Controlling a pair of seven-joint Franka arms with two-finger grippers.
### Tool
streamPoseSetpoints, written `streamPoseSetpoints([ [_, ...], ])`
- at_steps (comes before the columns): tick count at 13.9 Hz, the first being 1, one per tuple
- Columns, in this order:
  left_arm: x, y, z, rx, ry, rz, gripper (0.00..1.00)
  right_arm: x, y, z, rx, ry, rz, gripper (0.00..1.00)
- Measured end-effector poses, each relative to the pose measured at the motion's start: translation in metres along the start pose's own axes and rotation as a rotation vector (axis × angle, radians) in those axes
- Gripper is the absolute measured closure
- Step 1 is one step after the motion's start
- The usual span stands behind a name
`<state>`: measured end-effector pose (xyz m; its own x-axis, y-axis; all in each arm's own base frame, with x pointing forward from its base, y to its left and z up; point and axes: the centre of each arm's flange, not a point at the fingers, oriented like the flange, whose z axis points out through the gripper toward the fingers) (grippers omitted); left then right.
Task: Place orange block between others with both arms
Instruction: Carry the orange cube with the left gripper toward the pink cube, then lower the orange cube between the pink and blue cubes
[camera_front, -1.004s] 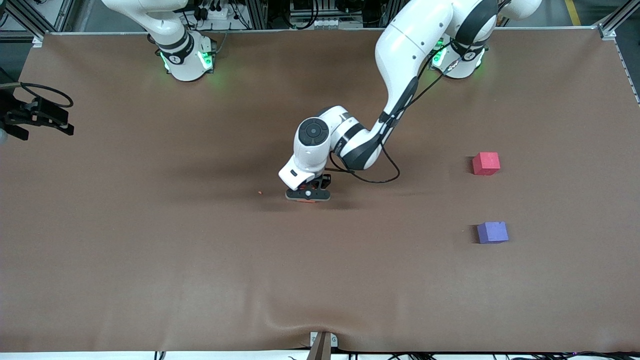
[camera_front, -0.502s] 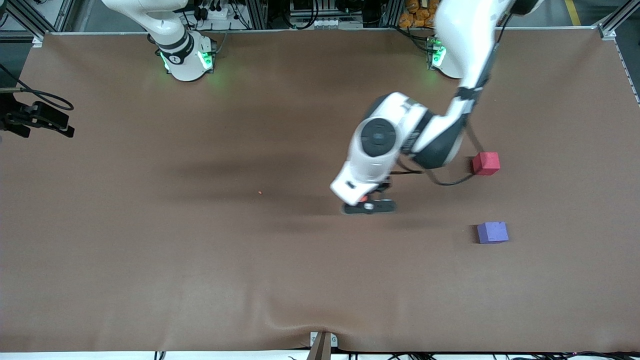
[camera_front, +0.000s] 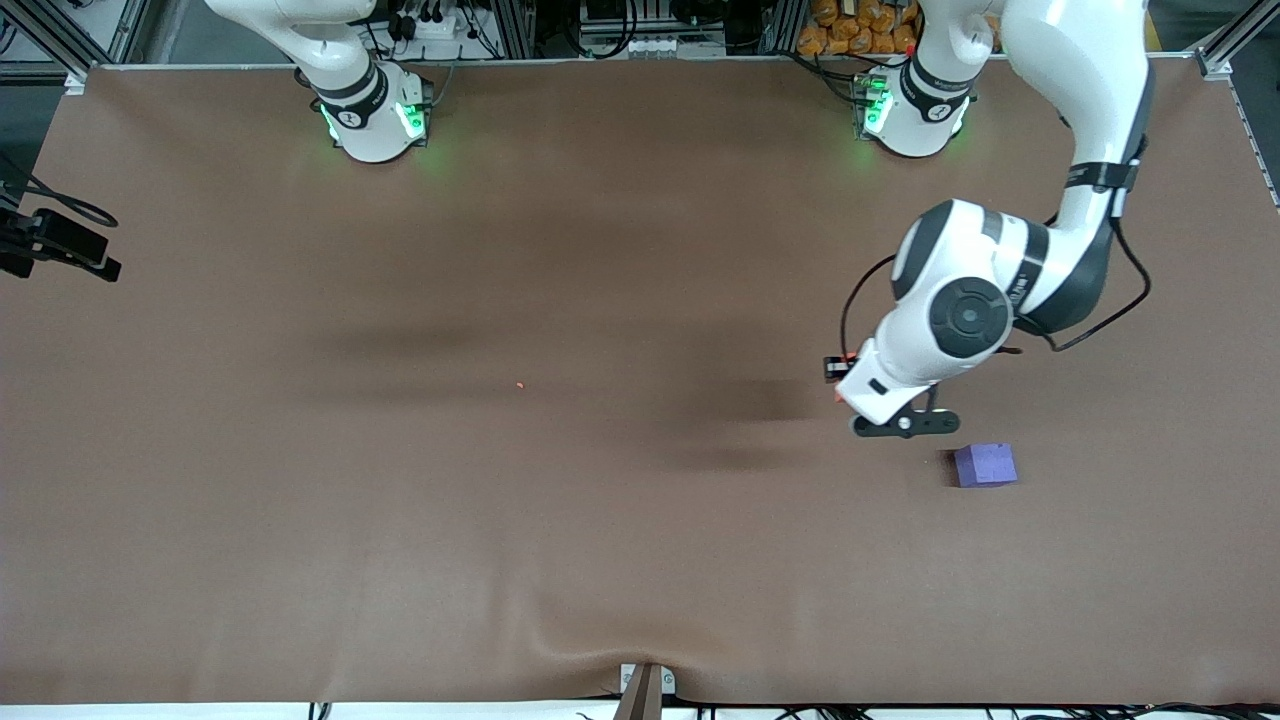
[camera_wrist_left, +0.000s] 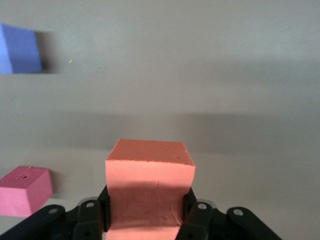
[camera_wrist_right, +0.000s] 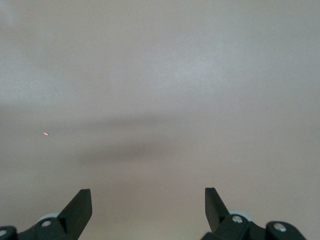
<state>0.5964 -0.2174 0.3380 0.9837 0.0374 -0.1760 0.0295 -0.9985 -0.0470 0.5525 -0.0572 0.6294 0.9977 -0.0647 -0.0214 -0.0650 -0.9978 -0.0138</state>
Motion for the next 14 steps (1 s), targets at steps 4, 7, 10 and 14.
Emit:
streamPoseSetpoints([
  [4, 0.015, -0.078, 0.037, -0.02, -0.009, 0.028, 0.47, 0.002, -0.001, 0.0, 0.0, 0.012, -0.002, 0.0],
  [7, 0.021, -0.142, 0.071, -0.03, 0.027, 0.04, 0.47, 0.004, -0.004, -0.002, -0.001, 0.032, -0.008, 0.0],
  [10, 0.021, -0.177, 0.088, -0.032, 0.031, 0.061, 0.47, 0.006, -0.005, -0.004, -0.002, 0.056, -0.009, 0.0],
  [14, 0.016, -0.198, 0.11, -0.041, 0.046, 0.067, 0.47, 0.005, -0.009, -0.004, -0.001, 0.048, -0.016, 0.0],
])
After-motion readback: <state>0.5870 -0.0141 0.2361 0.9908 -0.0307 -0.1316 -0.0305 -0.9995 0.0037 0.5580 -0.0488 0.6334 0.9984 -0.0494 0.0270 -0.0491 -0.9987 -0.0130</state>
